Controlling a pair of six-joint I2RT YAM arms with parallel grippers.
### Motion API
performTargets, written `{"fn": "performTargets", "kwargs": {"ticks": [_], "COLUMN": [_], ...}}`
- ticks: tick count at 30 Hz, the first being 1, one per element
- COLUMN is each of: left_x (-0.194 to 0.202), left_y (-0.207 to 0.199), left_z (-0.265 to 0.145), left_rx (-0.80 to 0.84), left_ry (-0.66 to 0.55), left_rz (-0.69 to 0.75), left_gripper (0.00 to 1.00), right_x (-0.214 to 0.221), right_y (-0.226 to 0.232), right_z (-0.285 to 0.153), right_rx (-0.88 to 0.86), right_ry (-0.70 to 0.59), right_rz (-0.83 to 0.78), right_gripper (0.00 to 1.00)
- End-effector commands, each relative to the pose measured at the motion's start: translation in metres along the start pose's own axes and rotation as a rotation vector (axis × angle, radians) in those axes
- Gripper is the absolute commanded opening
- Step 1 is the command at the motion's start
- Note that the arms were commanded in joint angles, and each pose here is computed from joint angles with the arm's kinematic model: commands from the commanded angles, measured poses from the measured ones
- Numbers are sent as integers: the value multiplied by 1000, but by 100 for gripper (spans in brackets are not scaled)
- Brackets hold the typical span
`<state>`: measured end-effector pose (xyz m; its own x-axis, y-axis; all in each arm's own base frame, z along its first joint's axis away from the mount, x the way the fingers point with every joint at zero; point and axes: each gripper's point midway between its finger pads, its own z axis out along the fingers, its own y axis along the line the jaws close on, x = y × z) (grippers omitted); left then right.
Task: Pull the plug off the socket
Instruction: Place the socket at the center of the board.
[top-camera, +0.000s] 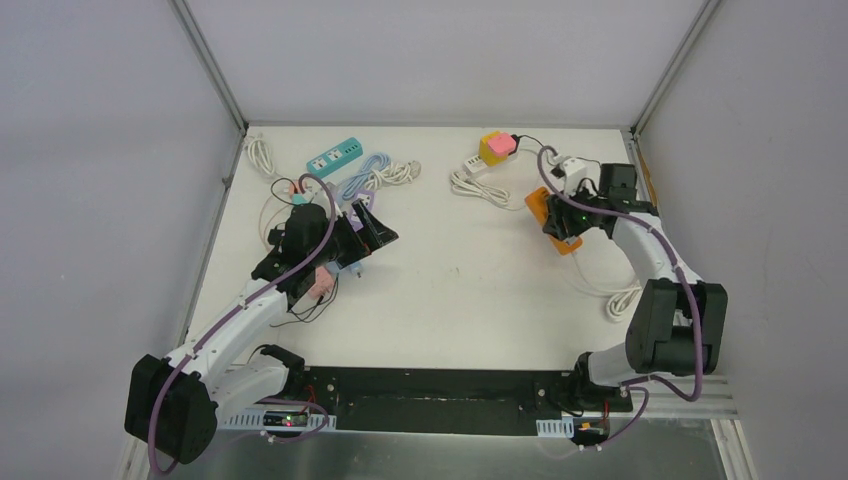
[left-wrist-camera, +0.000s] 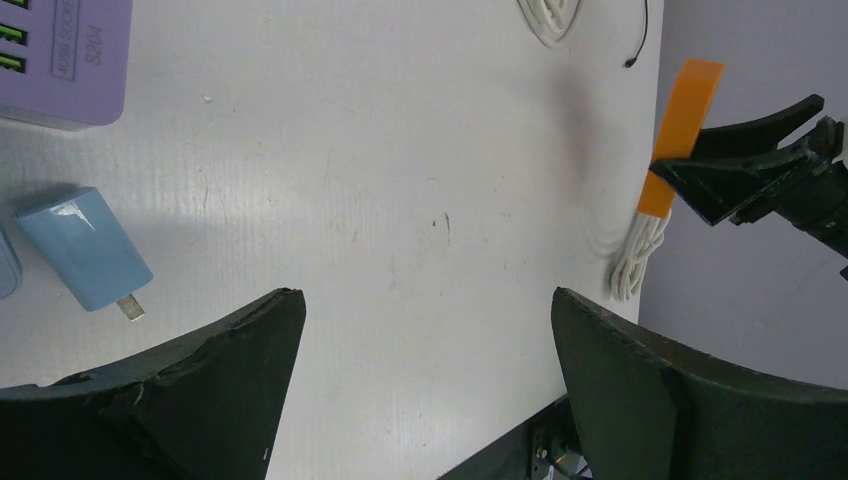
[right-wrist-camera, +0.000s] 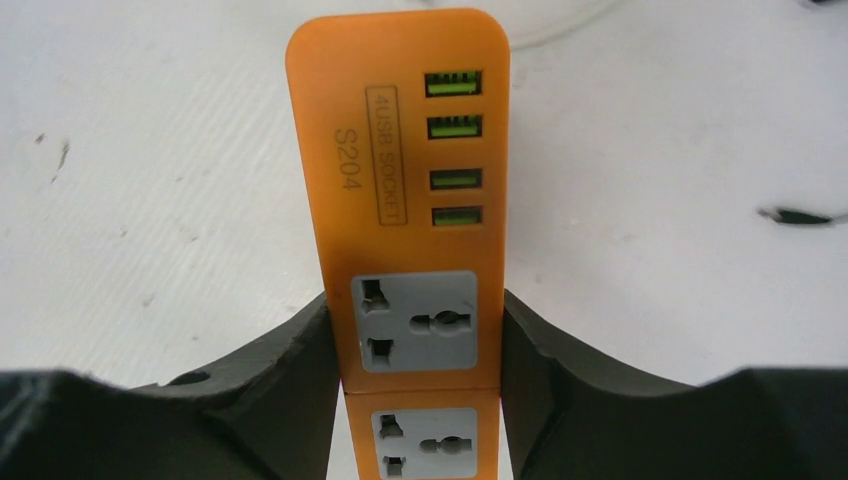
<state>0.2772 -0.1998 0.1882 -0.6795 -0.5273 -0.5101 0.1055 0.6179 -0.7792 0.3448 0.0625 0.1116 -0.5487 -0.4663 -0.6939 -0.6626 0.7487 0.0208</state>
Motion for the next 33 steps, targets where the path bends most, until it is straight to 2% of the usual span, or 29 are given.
{"fn": "performTargets", "kwargs": {"ticks": [1,13,18,22,27,29,33], "left_x": [-9,-9,-9,-9,-8,-8,-9], "left_y": [-16,-15,-16,-16,-16,-16,-17], "left_z": [0,1,2,1,1,1,0], "left_rx": [50,49,49,51,51,52,53], "left_ry": [-31,-32,-30,-30,-28,-28,-30], "left_rz": [17,19,18,17,16,14,14], "left_gripper": [96,96,96,96,96,96,96], "right_x": [-21,39,65,79,90,93,91], "right_y": [-53,-146,-168,-178,-191,-193,-195], "right_z": [-17,-23,-24,-19,-14,-13,-13], "right_rx": [185,595,686,692,699,694,676], "right_ry": [-131,-105,-67,-54,-21,0,5], "right_rz": [207,625,737,817,871,886,884], "right_gripper": [0,0,0,0,18,31,64]}}
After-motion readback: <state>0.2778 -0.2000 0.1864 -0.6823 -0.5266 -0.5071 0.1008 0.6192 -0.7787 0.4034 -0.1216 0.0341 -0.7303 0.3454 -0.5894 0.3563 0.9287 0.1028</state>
